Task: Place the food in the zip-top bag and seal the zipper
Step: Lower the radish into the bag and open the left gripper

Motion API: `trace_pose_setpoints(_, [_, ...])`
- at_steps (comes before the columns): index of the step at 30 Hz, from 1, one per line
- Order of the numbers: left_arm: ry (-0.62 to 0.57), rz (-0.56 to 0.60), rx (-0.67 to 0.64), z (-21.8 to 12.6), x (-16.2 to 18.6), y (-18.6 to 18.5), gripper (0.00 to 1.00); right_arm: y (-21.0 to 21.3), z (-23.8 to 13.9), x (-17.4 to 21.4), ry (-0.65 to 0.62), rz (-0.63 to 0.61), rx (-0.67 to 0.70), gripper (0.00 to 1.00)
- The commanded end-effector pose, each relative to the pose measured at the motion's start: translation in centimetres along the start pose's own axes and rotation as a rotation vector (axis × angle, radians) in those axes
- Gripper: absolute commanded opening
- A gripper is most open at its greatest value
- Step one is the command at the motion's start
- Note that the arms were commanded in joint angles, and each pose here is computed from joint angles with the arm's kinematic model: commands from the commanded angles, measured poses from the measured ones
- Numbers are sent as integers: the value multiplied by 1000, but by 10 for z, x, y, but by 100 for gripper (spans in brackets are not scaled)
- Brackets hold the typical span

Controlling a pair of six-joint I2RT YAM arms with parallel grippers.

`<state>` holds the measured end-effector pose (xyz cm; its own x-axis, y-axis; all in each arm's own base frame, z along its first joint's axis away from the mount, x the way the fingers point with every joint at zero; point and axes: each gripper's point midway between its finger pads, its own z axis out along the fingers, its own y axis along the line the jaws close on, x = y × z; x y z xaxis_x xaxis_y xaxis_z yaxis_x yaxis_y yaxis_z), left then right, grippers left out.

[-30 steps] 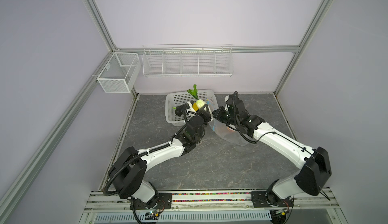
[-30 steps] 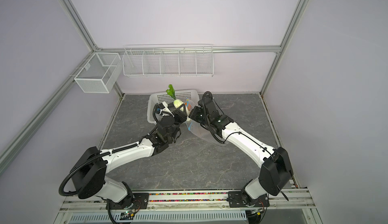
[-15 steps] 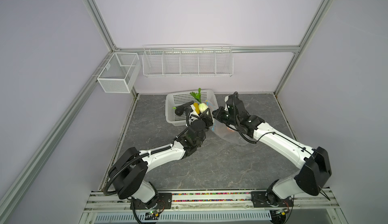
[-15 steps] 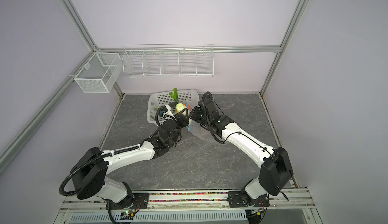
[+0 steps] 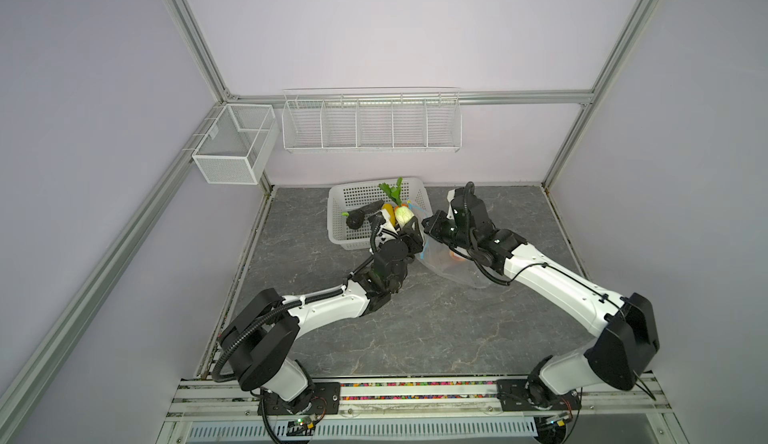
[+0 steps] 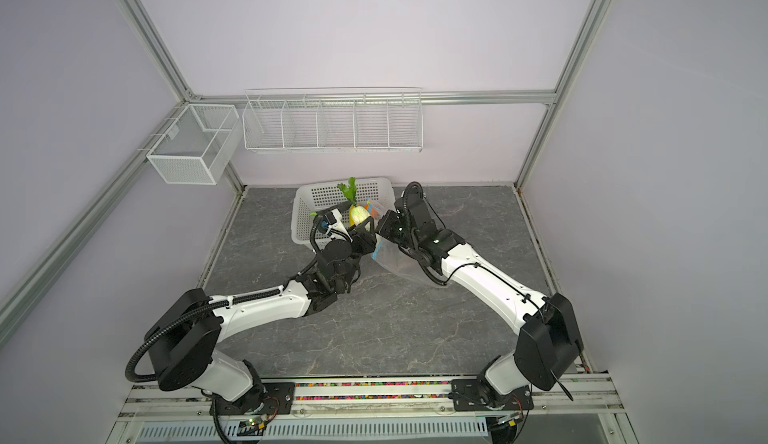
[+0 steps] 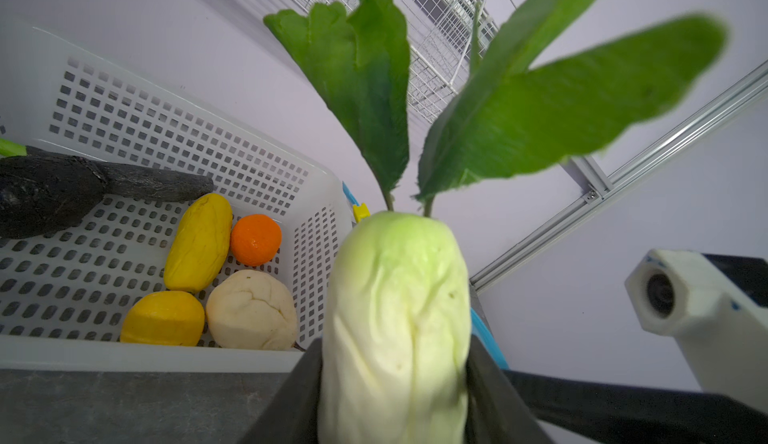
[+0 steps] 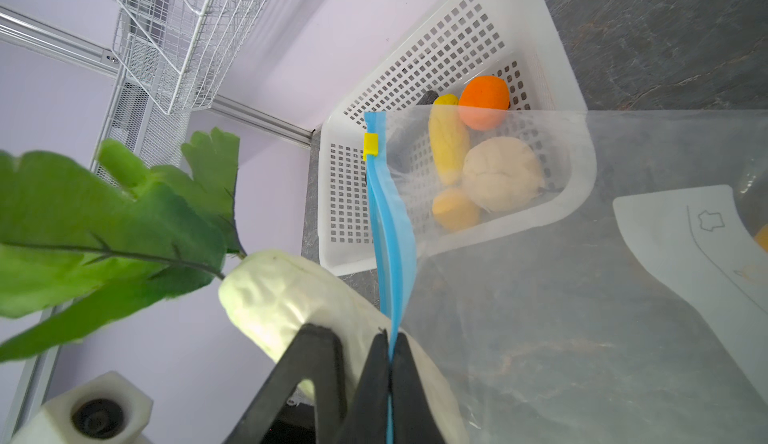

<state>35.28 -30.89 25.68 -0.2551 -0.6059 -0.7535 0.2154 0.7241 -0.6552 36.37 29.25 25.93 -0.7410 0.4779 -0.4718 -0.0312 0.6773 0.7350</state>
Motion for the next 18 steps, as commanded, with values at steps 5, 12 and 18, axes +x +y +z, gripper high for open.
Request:
trace_pose_setpoints(5, [-2, 37, -26, -2, 1, 4, 66, 6, -10, -8, -19, 14, -33, 6])
trace_pose_setpoints(12, [3, 52, -23, -5, -3, 2, 66, 6, -8, -8, -18, 16, -33, 6])
trace_pose_setpoints(18, [-19, 103, -34, -23, -27, 1, 64, 0, -13, -11, -33, 8, -17, 6])
